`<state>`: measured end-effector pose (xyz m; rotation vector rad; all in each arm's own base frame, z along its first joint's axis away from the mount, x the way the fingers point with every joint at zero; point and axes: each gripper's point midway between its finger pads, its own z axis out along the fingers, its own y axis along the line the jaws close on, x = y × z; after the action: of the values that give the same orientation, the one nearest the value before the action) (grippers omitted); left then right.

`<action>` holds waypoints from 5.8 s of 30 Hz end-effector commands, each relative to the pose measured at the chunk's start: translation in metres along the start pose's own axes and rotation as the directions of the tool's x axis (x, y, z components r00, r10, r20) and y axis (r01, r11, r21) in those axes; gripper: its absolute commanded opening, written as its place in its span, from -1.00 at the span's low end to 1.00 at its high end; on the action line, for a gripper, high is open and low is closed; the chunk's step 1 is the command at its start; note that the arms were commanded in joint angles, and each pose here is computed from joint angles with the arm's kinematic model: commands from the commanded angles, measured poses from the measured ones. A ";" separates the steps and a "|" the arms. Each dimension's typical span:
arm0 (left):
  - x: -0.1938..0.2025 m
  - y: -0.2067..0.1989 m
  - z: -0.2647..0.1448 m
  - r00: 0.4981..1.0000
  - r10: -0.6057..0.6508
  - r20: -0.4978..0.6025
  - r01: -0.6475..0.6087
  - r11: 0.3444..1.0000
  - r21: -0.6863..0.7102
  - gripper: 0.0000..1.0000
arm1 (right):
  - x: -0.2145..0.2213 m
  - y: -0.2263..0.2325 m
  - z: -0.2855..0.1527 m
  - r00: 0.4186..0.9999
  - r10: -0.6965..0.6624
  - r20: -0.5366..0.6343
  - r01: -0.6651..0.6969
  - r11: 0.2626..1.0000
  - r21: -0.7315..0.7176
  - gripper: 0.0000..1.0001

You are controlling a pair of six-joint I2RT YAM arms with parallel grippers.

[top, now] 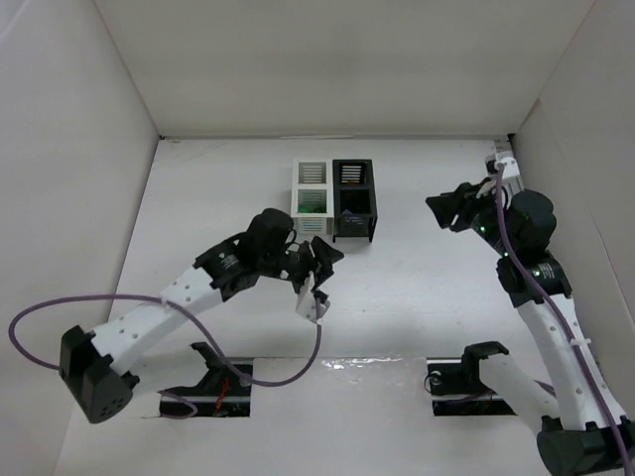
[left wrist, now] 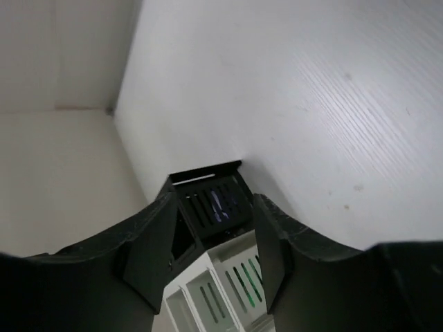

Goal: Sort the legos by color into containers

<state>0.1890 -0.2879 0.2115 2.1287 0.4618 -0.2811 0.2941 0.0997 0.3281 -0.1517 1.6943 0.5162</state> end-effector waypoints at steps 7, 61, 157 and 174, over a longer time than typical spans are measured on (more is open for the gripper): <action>0.089 0.119 -0.071 0.424 -0.863 0.274 0.728 0.145 -0.670 -0.23 | 0.104 0.112 0.011 0.926 -0.296 -0.235 0.143 0.850 -0.508 -0.25; 0.213 0.020 -0.253 0.131 -0.609 0.782 0.436 -0.673 -0.597 -0.20 | 0.273 0.110 0.172 -0.022 -0.873 0.488 0.400 -0.454 -0.796 -0.16; 0.221 -0.009 -0.226 0.010 -0.559 0.829 0.498 -0.717 -0.489 -0.09 | 0.234 0.145 0.229 0.517 -0.843 -0.148 0.361 0.372 -0.855 -0.26; 0.218 -0.005 -0.219 0.010 -0.564 0.826 0.522 -0.701 -0.485 -0.06 | 0.201 0.137 0.071 0.497 -0.867 0.024 0.149 0.058 -0.987 -0.26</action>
<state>0.3829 -0.0517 0.2188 -0.1974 1.8362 -0.5270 0.2866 0.3011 0.1825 -2.0107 1.4084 0.7096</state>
